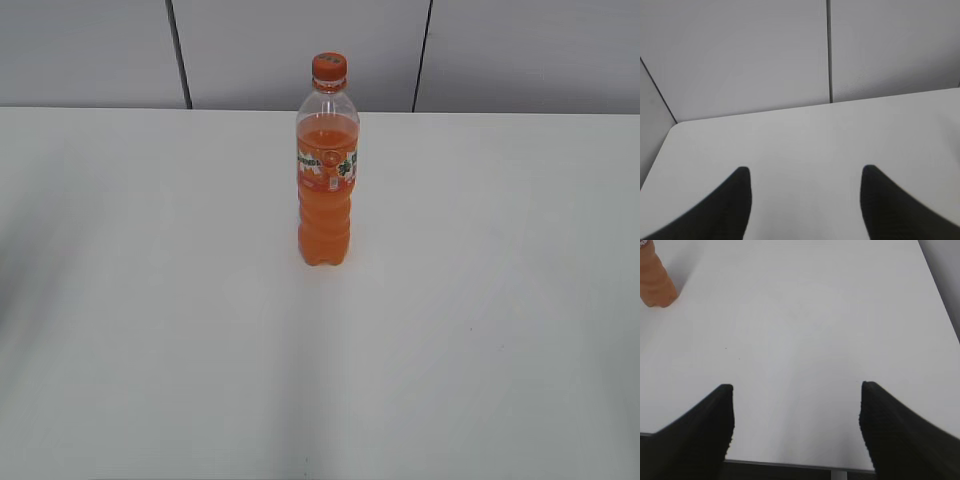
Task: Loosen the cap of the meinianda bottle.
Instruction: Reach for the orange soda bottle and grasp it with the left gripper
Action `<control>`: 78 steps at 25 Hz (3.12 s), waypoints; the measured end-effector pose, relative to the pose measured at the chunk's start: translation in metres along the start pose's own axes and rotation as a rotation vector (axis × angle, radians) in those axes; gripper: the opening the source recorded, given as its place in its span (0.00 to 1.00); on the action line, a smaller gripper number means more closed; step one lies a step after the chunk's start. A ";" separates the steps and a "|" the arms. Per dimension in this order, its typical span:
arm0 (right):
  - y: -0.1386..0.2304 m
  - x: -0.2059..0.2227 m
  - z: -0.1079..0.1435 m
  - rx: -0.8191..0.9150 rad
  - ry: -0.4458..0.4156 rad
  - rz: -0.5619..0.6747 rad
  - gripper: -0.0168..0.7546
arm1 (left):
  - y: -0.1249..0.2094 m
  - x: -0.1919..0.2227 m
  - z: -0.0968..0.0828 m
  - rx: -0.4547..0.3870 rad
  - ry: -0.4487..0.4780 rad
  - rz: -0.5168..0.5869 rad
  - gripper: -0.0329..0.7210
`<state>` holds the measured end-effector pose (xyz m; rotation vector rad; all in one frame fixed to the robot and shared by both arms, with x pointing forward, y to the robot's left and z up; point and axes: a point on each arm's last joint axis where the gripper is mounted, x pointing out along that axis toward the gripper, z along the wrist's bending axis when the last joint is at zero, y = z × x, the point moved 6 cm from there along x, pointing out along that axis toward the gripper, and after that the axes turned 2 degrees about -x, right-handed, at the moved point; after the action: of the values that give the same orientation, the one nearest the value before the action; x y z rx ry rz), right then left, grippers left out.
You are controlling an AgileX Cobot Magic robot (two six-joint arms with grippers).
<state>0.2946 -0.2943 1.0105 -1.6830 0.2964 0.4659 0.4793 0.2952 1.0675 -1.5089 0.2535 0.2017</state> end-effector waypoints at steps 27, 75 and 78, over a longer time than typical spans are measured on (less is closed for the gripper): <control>0.000 0.000 0.000 0.000 0.000 0.000 0.78 | 0.004 0.086 -0.008 0.094 0.038 -0.173 0.61; 0.000 0.000 0.000 0.000 0.000 0.000 0.78 | 0.104 0.169 -0.181 0.202 1.098 0.071 0.86; 0.000 0.000 0.000 0.000 0.000 0.000 0.78 | 0.107 0.174 -0.188 0.203 1.115 0.073 0.85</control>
<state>0.2946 -0.2943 1.0105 -1.6828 0.2964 0.4658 0.6078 0.1090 0.9068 -1.2720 1.1729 -0.6228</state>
